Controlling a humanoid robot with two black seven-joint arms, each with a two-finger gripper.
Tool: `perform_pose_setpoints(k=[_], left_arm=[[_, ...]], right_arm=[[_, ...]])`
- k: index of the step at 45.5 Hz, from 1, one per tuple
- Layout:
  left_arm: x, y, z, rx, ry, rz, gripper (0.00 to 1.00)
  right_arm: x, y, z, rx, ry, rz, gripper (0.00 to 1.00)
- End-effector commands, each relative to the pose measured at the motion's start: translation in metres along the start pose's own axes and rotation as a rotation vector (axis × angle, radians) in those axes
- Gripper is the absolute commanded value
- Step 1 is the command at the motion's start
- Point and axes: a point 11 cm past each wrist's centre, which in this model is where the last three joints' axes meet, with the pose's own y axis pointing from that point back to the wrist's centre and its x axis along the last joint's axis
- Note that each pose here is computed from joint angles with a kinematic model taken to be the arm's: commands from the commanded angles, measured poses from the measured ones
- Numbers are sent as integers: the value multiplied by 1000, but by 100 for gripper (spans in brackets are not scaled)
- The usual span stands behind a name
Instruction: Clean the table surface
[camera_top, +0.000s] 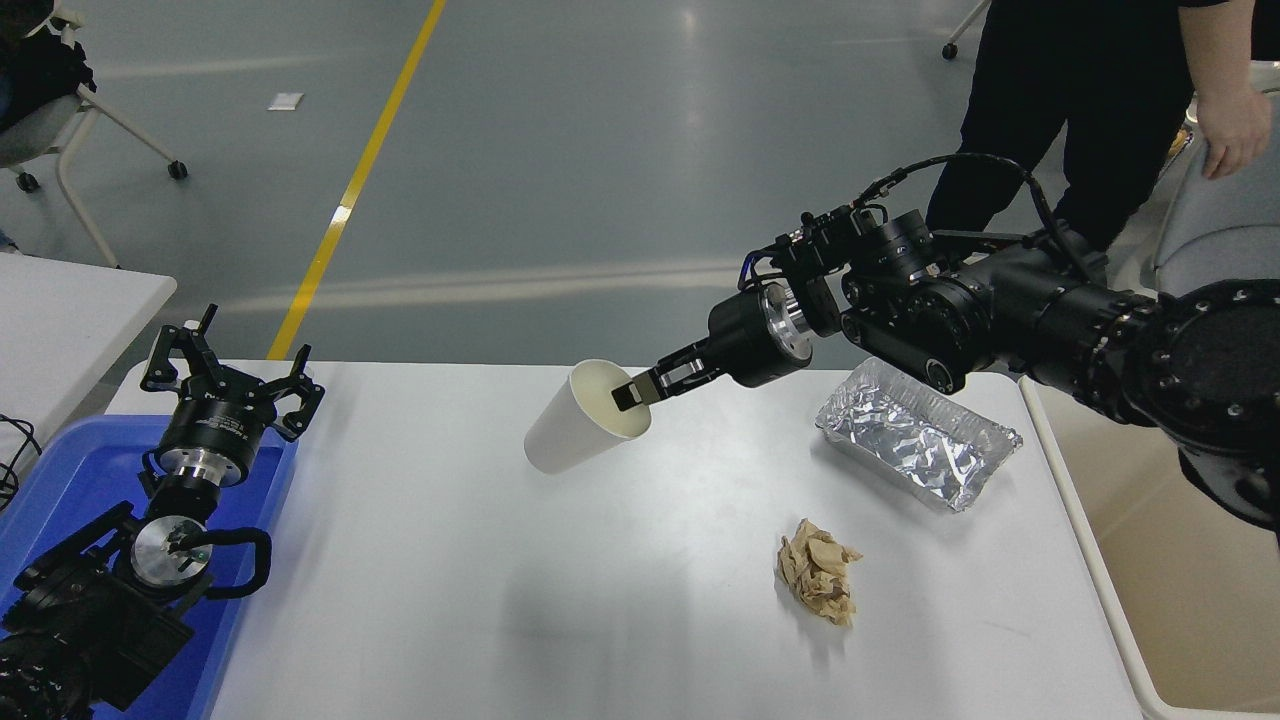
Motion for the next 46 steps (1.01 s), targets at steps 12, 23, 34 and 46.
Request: perform_pose_setpoints(k=[12,23,34,46], left_arm=[[0,0,0,0,0,1,100],[0,0,0,0,0,1,100],[0,0,0,0,0,1,100],[0,0,0,0,0,-1,100]], right_arm=[[69,52,15,-11,-109,378,0],[72,84,44,-69,-166,535,0],[51,121,81,-161,-224,634,0],[26,195,120,-309,-265,730,0]])
